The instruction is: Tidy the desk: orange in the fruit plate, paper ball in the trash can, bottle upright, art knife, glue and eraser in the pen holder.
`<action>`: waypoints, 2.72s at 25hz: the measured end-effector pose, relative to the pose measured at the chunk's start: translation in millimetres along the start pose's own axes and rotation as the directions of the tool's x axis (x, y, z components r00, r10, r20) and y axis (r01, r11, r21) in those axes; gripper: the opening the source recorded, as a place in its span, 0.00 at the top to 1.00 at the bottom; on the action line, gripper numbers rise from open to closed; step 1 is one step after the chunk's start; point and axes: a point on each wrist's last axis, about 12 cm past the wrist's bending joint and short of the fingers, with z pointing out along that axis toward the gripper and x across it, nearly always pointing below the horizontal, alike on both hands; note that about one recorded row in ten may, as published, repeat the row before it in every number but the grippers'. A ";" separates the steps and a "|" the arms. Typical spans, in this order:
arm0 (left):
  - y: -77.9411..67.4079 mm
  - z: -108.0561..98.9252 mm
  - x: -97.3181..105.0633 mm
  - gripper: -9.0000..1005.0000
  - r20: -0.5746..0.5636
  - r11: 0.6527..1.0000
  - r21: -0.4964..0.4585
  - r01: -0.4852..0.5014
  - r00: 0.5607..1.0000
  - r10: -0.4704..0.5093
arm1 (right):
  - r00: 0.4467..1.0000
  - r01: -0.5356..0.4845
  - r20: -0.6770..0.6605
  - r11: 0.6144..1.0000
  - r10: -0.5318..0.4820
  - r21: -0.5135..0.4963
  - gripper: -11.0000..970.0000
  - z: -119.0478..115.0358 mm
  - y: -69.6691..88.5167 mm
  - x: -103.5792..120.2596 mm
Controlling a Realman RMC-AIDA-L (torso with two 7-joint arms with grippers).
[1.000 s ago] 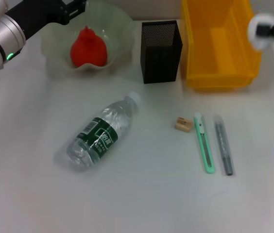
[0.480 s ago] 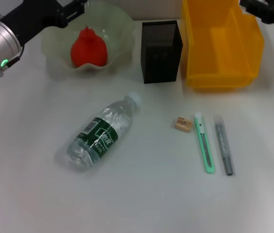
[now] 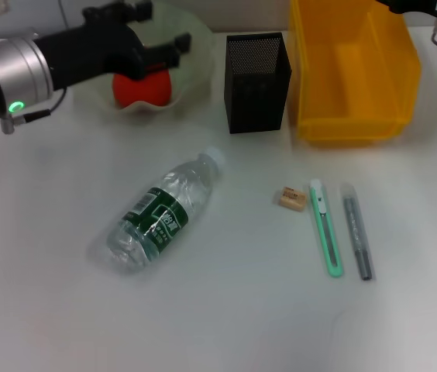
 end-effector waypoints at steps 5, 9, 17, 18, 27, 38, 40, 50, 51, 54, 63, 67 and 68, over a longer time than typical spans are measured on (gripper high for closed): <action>-14.3 5.7 -16.4 0.21 -0.099 0.993 0.120 0.015 0.995 -0.003 | 1.000 0.010 -0.012 1.000 -0.010 -0.019 0.32 3.6 4.4 0.7; -22.6 13.2 -30.6 0.21 -0.128 0.978 0.205 0.044 0.992 -0.018 | 1.000 0.009 0.018 1.000 -0.009 -0.015 0.29 -3.6 2.6 4.7; -27.4 44.5 -44.9 0.21 -0.336 0.974 0.202 0.103 0.941 -0.030 | 0.862 -0.076 0.506 0.991 0.008 0.114 0.27 -81.9 0.2 37.9; -29.1 49.5 -46.6 0.21 -0.378 0.976 0.192 0.106 0.925 -0.026 | 0.846 -0.092 0.533 0.986 0.002 0.142 0.27 -91.1 -1.5 41.8; -55.1 78.5 -45.6 0.21 -0.645 0.992 0.129 0.017 0.761 0.070 | 0.837 -0.164 0.548 0.961 0.017 0.221 0.27 -111.7 -6.1 62.2; -64.9 89.0 -30.0 0.21 -0.679 0.998 0.022 0.067 0.733 -0.035 | 0.837 -0.171 0.547 0.960 0.022 0.223 0.27 -116.3 -5.5 65.6; -65.0 92.0 -27.7 0.21 -0.667 0.998 0.001 0.060 0.744 -0.044 | 0.836 -0.166 0.548 0.961 0.019 0.220 0.27 -116.1 -5.3 64.9; -68.3 95.7 -14.0 0.21 -0.692 0.999 -0.048 0.003 0.721 -0.035 | 0.839 -0.166 0.544 0.962 0.022 0.218 0.27 -116.4 -4.6 66.1; -68.6 95.9 -12.1 0.21 -0.693 0.999 -0.050 -0.001 0.720 -0.034 | 0.839 -0.166 0.544 0.962 0.022 0.217 0.27 -116.2 -4.4 66.2; -68.6 95.9 -12.1 0.21 -0.693 0.999 -0.050 -0.001 0.720 -0.034 | 0.839 -0.165 0.544 0.962 0.022 0.215 0.27 -116.1 -4.2 66.1; -74.8 99.3 -5.8 0.21 -0.713 0.999 -0.025 -0.031 0.701 0.004 | 0.839 -0.163 0.544 0.963 0.021 0.213 0.27 -115.4 -4.6 65.1; -74.6 99.8 -5.6 0.28 -0.715 0.999 -0.025 -0.032 0.699 0.005 | 0.839 -0.164 0.544 0.963 0.022 0.213 0.27 -115.3 -4.5 65.3; -74.6 100.2 -5.8 0.29 -0.716 0.999 -0.023 -0.034 0.698 0.007 | 0.839 -0.165 0.543 0.963 0.022 0.214 0.27 -115.3 -4.6 65.4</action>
